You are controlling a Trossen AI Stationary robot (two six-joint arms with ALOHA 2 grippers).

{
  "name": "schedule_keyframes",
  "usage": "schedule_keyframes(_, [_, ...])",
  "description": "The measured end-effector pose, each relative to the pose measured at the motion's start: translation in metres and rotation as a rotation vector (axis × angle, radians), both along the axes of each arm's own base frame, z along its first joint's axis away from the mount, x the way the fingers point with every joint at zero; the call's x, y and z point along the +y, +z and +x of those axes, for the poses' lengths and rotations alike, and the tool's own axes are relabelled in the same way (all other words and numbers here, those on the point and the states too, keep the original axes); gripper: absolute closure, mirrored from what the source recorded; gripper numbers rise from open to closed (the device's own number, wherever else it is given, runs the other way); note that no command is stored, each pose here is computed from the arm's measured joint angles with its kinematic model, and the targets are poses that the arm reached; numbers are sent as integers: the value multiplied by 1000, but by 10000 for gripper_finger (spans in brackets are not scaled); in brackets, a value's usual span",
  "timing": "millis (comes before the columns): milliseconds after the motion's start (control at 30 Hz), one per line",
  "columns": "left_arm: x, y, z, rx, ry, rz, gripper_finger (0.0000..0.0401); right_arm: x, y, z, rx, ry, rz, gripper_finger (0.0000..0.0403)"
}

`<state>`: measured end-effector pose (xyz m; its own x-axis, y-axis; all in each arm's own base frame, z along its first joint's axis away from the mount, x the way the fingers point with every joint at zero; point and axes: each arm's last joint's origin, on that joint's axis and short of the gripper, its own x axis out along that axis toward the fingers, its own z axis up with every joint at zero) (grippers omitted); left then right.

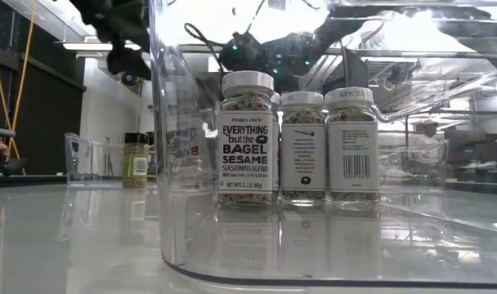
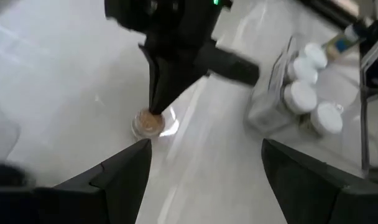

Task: Sort spices by type
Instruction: Put the top right brown seasoning bottle into the top left transparent bin

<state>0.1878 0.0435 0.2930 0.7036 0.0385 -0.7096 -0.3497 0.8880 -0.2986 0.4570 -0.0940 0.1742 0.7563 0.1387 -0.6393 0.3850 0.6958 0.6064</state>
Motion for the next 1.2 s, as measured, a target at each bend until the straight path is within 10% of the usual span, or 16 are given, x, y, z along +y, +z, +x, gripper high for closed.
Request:
schedule_keyframes(267, [2,-6,-3,91,-15,116,110,-24,88,-22,3,64,-218,403])
schedule_keyframes(567, [10,-44,69,330,-313,260,110,-36,161,-96,150,-58,-378,403])
schedule_keyframes(1200, [20,-128,136,605,-371,336,110,-27,190,-142,308,-137,-498,403])
